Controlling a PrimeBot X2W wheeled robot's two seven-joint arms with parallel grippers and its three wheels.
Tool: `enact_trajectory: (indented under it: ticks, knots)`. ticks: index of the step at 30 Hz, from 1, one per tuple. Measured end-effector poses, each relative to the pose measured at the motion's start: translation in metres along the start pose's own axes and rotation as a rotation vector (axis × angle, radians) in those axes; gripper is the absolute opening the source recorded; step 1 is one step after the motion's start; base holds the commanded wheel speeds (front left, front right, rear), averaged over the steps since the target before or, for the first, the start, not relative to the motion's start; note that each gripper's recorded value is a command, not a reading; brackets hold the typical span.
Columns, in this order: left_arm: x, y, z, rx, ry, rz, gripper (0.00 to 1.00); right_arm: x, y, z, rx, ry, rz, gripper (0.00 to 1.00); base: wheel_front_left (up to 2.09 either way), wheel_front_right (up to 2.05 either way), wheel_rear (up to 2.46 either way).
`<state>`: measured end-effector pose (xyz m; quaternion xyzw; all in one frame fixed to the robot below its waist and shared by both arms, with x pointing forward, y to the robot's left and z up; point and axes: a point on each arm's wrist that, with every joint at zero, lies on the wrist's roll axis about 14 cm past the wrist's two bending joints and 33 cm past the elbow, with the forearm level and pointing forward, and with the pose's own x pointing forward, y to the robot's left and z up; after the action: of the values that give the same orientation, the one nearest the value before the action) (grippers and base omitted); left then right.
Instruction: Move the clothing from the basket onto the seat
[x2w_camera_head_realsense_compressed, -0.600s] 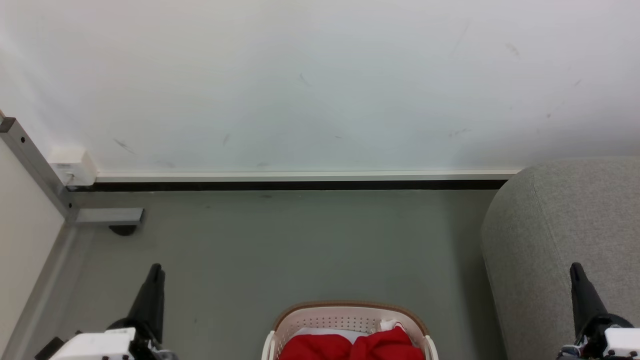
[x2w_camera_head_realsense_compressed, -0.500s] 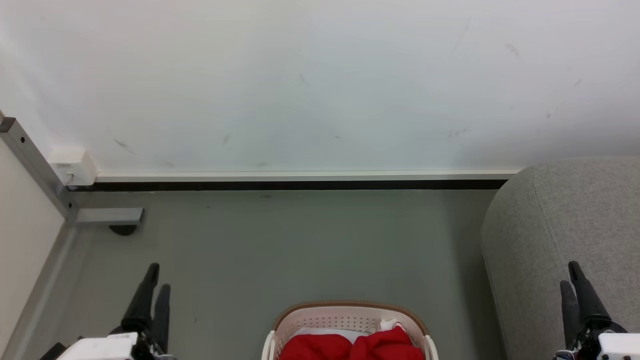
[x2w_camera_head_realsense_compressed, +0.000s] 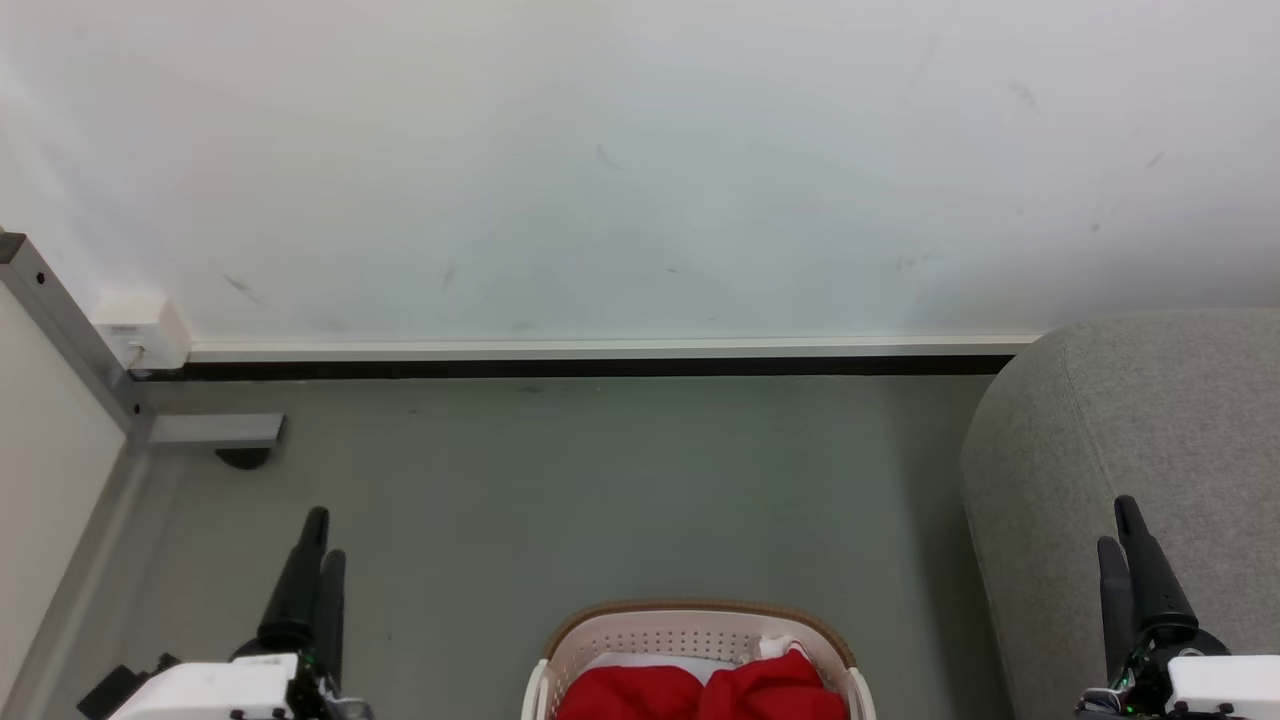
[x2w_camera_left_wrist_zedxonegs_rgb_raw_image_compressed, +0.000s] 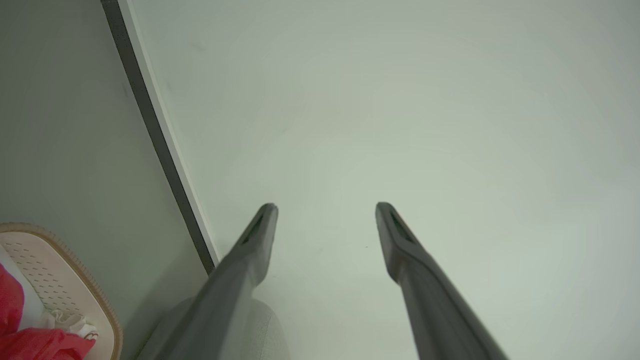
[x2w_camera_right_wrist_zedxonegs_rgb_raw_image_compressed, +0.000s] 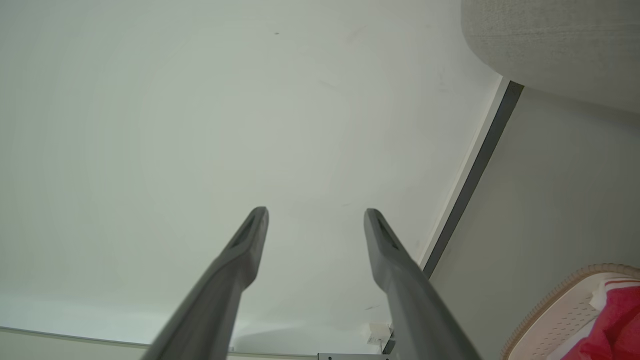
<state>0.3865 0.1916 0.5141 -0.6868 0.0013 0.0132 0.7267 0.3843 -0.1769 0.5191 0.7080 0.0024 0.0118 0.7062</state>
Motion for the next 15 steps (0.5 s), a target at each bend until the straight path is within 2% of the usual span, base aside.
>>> enact_trajectory:
  ticks: [6, 15]
  knots:
    - [0.001, -0.005, -0.001, 0.105, -0.008, -0.020, 1.00, 0.001, 0.008, -0.003, -0.041, -0.003, 0.036, 1.00, 0.00, 0.00, 0.00]
    - [0.003, -0.013, -0.001, 0.287, -0.025, -0.050, 1.00, 0.001, 0.017, -0.004, -0.235, -0.011, 0.093, 1.00, 0.00, 0.00, 0.00]
